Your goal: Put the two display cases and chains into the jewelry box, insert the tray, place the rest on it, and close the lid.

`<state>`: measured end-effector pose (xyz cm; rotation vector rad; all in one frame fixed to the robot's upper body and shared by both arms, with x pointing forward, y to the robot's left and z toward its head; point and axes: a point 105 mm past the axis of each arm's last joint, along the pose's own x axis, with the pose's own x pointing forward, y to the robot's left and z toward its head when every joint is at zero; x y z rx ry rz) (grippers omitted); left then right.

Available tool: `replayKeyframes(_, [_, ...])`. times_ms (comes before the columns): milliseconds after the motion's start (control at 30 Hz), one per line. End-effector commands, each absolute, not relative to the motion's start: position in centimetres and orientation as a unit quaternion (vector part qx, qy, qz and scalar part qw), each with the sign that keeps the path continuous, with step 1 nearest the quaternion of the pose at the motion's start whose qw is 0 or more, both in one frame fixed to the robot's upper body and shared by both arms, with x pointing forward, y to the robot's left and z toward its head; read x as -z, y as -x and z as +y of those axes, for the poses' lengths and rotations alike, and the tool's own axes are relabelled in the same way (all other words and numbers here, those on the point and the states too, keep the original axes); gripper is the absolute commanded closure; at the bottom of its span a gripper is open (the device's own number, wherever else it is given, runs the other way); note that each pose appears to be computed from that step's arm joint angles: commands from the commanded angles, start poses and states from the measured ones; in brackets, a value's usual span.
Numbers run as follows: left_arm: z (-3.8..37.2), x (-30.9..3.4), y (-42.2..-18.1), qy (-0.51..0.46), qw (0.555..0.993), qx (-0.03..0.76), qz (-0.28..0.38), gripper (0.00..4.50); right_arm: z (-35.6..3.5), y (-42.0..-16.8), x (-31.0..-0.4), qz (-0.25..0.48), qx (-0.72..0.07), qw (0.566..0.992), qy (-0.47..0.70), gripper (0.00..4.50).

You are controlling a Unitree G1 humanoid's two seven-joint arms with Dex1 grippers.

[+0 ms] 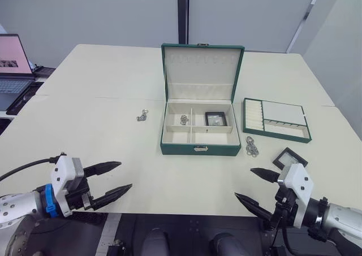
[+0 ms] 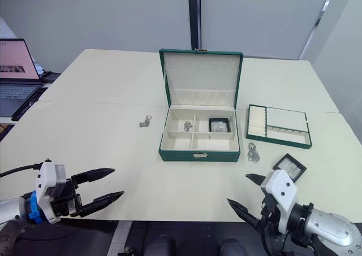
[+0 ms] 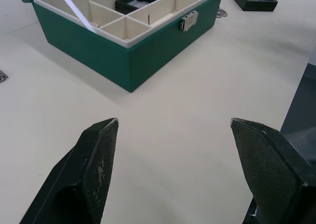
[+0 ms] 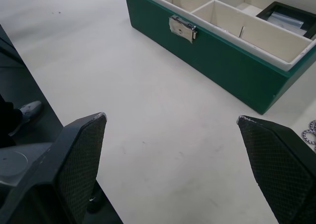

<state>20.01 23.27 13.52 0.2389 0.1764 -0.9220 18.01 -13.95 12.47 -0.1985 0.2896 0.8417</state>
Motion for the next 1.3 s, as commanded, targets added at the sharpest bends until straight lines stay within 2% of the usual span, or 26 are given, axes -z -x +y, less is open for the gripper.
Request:
replayKeyframes(33, [23.3, -14.2, -20.0, -0.135, 0.883, 0.443, 0.071, 0.74, -13.8, -17.9, -12.8, 0.124, -0.412, 0.897, 0.103, 0.0])
replayKeyframes(300, [22.0, -15.4, -21.4, -0.119, 0.893, 0.431, 0.052, 0.74, -13.4, -17.8, -13.4, 0.11, -0.414, 0.897, 0.107, 0.0])
replayKeyframes(400, [21.8, -16.1, -22.7, -0.098, 0.909, 0.402, 0.045, 0.74, -12.3, -18.4, -15.6, 0.076, -0.428, 0.893, 0.116, 0.0])
replayKeyframes(500, [21.8, -16.0, -24.1, -0.094, 0.924, 0.368, 0.047, 0.74, -10.9, -20.0, -18.9, 0.023, -0.441, 0.886, 0.141, 0.0])
replayKeyframes(700, [21.9, -15.2, -24.6, -0.073, 0.94, 0.324, 0.073, 0.74, -9.7, -21.3, -21.5, 0.008, -0.447, 0.882, 0.15, 0.0])
replayKeyframes(1000, [23.3, -14.9, -26.3, -0.071, 0.958, 0.26, 0.101, 0.74, -9.3, -21.9, -22.2, 0.016, -0.456, 0.876, 0.154, 0.0])
replayKeyframes(1300, [25.3, -16.6, -30.5, -0.086, 0.984, 0.144, 0.053, 0.74, -9.4, -22.3, -22.0, 0.017, -0.454, 0.878, 0.15, 0.0])
